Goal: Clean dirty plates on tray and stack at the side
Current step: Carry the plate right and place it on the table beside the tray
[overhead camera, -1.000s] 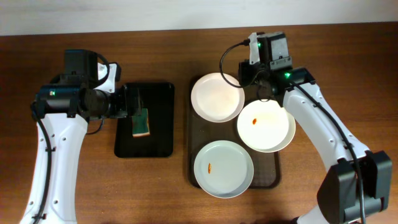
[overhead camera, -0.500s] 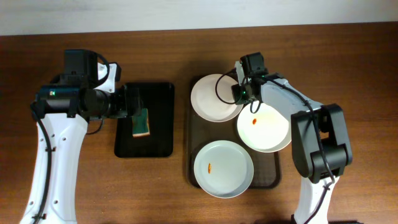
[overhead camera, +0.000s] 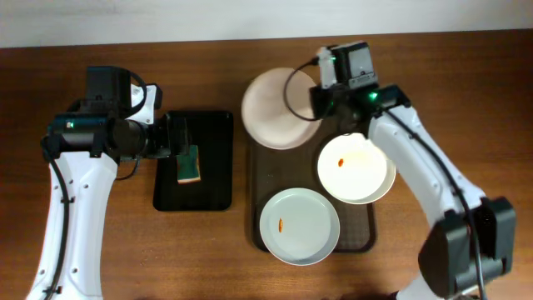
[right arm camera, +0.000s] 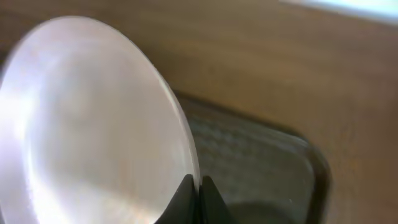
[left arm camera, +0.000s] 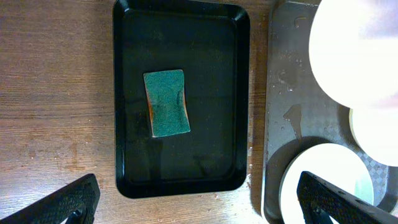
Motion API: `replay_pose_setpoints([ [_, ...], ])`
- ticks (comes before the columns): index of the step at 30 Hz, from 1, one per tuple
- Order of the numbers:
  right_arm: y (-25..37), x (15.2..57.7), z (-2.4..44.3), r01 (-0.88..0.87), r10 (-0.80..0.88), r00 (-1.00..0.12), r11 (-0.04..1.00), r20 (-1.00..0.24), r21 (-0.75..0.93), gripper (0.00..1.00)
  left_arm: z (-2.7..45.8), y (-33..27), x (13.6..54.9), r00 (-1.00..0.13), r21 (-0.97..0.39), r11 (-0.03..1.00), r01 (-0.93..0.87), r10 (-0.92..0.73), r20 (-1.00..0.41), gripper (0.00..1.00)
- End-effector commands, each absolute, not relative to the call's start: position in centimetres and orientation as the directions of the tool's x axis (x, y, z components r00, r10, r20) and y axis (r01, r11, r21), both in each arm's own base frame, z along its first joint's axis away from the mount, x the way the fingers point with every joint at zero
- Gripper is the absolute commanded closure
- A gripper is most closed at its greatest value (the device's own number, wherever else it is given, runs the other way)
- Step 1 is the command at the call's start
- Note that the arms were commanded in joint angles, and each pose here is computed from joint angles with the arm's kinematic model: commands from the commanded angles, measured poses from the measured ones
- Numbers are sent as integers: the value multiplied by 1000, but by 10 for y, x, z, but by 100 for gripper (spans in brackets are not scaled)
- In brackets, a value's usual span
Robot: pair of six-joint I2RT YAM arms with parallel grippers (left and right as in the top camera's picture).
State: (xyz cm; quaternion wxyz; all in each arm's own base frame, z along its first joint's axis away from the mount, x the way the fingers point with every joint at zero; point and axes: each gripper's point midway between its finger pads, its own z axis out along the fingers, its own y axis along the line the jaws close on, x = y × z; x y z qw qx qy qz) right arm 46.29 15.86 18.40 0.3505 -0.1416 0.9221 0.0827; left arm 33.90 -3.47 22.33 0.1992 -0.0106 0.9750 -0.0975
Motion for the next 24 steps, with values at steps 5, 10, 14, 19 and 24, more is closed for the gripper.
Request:
replay_pose_setpoints([
  [5,291,441,194,-465,-495,-446,840,-746,-279,96,228,-37,338,-915,-197,979,44,-39,-402,0],
  [10,321,430,203,-336,-614,-333,787,-716,-518,96,227,-37,338,-915,-197,979,45,-39,-401,0],
  [14,316,428,219,-233,-625,-312,780,-716,-580,96,227,-37,338,-915,-197,979,44,-39,-401,0],
  [19,317,427,220,-232,-626,-309,780,-716,-581,96,228,-37,338,-915,-197,979,44,-39,-402,0],
  [24,298,437,224,-159,-514,-356,856,-780,-491,96,227,-37,338,-915,-197,979,44,-39,-401,0],
])
